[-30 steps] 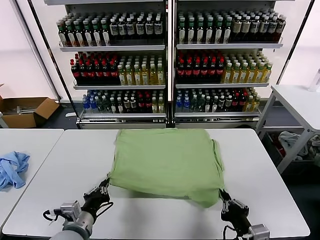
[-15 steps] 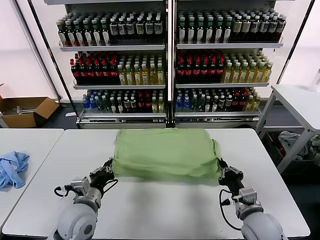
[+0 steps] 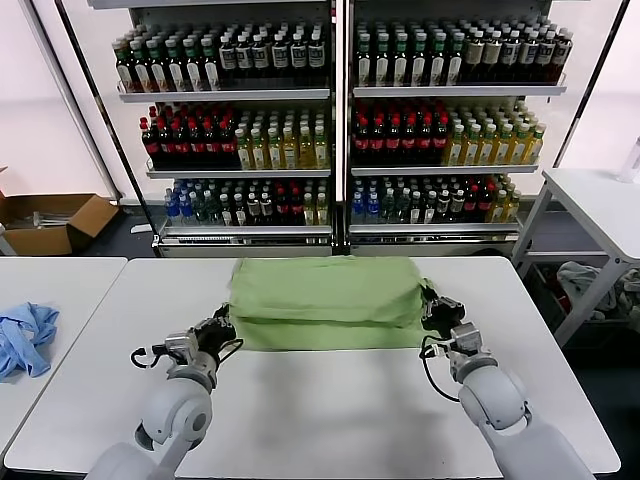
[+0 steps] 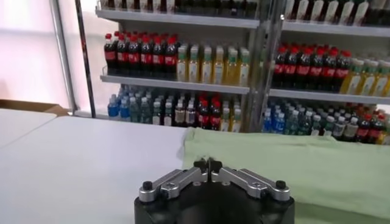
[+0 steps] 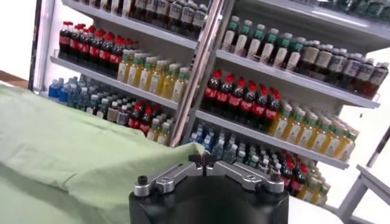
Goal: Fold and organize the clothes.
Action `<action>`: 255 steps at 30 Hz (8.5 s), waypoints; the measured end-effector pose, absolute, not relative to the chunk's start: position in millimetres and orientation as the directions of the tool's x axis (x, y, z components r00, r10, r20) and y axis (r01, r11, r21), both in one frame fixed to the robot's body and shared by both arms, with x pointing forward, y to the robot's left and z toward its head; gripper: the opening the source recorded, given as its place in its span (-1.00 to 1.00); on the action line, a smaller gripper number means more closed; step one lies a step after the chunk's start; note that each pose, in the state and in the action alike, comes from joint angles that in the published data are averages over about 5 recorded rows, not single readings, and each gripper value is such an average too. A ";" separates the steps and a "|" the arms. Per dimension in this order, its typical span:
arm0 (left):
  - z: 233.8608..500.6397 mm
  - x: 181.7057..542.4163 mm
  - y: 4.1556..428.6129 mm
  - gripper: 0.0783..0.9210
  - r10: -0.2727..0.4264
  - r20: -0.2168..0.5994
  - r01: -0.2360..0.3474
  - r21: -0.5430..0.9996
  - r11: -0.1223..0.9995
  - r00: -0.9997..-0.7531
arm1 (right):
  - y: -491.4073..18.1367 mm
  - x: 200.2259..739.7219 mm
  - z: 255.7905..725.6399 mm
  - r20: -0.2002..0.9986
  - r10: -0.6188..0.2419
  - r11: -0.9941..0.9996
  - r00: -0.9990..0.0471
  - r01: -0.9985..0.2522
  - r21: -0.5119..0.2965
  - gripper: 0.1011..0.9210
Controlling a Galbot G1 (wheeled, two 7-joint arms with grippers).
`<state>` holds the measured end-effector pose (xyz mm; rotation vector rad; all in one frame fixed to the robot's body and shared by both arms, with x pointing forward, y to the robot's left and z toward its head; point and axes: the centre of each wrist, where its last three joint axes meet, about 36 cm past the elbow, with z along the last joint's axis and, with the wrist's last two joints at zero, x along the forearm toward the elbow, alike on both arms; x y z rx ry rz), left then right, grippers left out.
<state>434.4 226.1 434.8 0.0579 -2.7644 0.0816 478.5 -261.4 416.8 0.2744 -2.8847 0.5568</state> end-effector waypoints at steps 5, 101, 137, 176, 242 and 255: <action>429.8 440.0 228.2 -0.98 -0.041 0.373 -0.056 -0.029 0.998 -0.927 | -260.7 484.9 412.0 0.241 -0.140 0.910 -0.960 -0.221 -0.352 -0.87; 377.3 413.5 271.4 0.27 0.071 0.488 0.033 -0.087 0.996 -0.870 | -303.0 405.9 371.1 0.381 -0.166 0.985 -0.910 -0.168 0.027 -0.15; 402.4 372.4 277.5 -0.99 0.053 0.479 0.078 0.033 0.996 -0.876 | -300.8 340.5 413.2 0.383 -0.183 0.966 -0.905 -0.238 -0.100 -0.98; 412.7 185.9 229.4 -0.53 -0.230 0.472 -0.121 0.250 0.961 -0.851 | -275.8 189.5 429.3 0.525 -0.199 0.931 -0.828 -0.327 -0.163 -0.34; 431.3 448.7 327.6 0.77 0.098 0.548 0.135 0.028 0.990 -0.830 | -224.8 617.7 448.2 0.534 -0.330 0.906 -0.778 -0.420 -0.052 0.76; 415.5 470.4 342.4 0.77 0.108 0.579 0.117 -0.021 0.993 -0.808 | -218.8 620.3 441.4 0.551 -0.322 0.903 -0.770 -0.425 -0.067 0.76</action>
